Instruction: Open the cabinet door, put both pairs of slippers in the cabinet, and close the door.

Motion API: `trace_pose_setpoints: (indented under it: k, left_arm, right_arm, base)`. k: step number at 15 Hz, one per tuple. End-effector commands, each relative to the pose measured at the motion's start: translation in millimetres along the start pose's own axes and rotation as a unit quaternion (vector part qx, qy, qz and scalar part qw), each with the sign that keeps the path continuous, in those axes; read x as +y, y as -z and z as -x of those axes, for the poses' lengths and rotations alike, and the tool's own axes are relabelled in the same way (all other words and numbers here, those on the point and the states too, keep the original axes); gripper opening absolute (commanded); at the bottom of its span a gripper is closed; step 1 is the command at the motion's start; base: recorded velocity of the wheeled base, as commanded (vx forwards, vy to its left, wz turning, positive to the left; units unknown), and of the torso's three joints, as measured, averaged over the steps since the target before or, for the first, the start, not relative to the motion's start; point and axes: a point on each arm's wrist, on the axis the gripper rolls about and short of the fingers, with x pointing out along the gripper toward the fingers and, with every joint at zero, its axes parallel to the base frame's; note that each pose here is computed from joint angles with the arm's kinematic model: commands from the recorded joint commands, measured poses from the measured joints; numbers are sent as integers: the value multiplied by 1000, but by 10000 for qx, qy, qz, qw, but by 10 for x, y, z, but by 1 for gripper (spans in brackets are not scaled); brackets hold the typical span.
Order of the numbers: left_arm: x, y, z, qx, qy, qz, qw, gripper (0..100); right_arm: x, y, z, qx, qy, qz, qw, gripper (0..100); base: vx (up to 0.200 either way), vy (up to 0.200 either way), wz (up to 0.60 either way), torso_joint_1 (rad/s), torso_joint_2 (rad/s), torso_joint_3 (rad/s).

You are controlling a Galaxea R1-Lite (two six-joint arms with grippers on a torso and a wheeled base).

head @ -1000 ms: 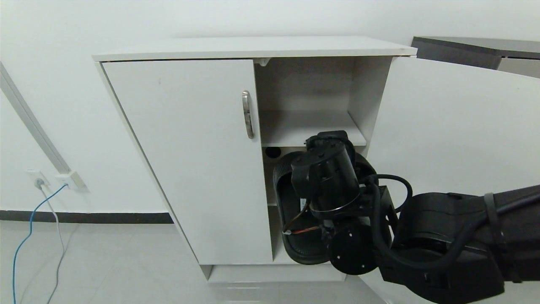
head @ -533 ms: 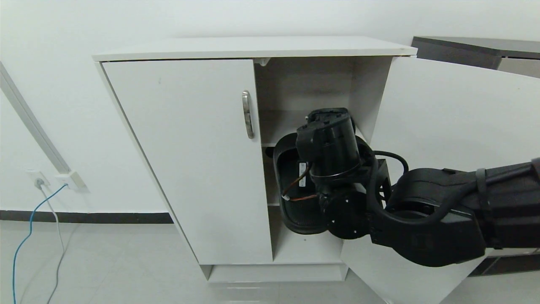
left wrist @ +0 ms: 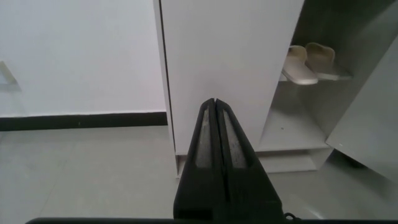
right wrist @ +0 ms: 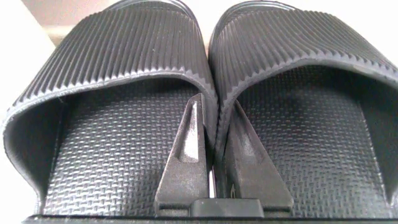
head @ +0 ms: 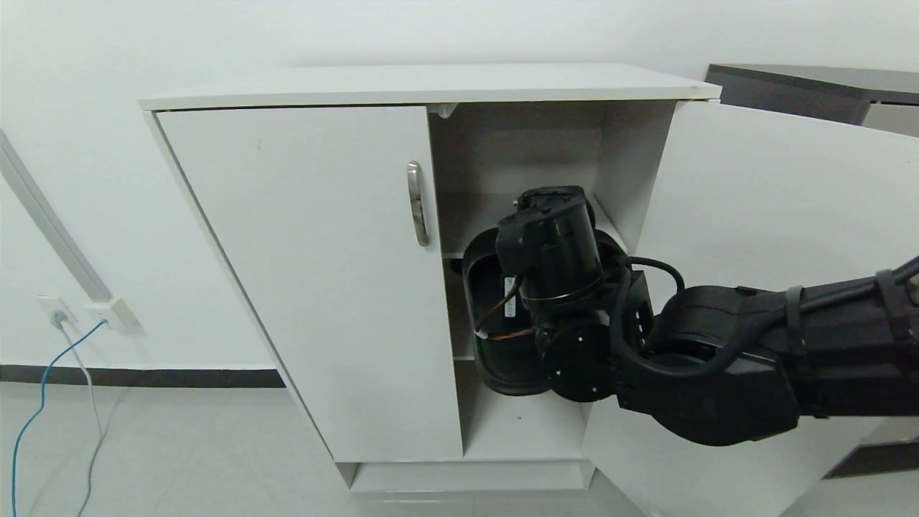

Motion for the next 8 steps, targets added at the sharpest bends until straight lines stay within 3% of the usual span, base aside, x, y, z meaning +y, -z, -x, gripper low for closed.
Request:
trace_pose_setpoints:
  k: [1, 6, 8]
  left_arm:
    - [0, 0, -1, 7, 9, 2, 10000, 0]
    - [0, 0, -1, 7, 9, 2, 10000, 0]
    - [0, 0, -1, 7, -7, 2, 10000, 0]
  right_arm:
    - [-2, 4, -8, 4, 9, 5, 10000, 0]
    - [-1, 15, -27, 13, 26, 53, 10000, 0]
    - [6, 19, -94, 14, 79, 41, 10000, 0]
  base:
    - [200, 0, 0, 7, 7, -2]
    - [200, 0, 0, 2, 1, 0]
    - [0, 0, 0, 0, 0, 0]
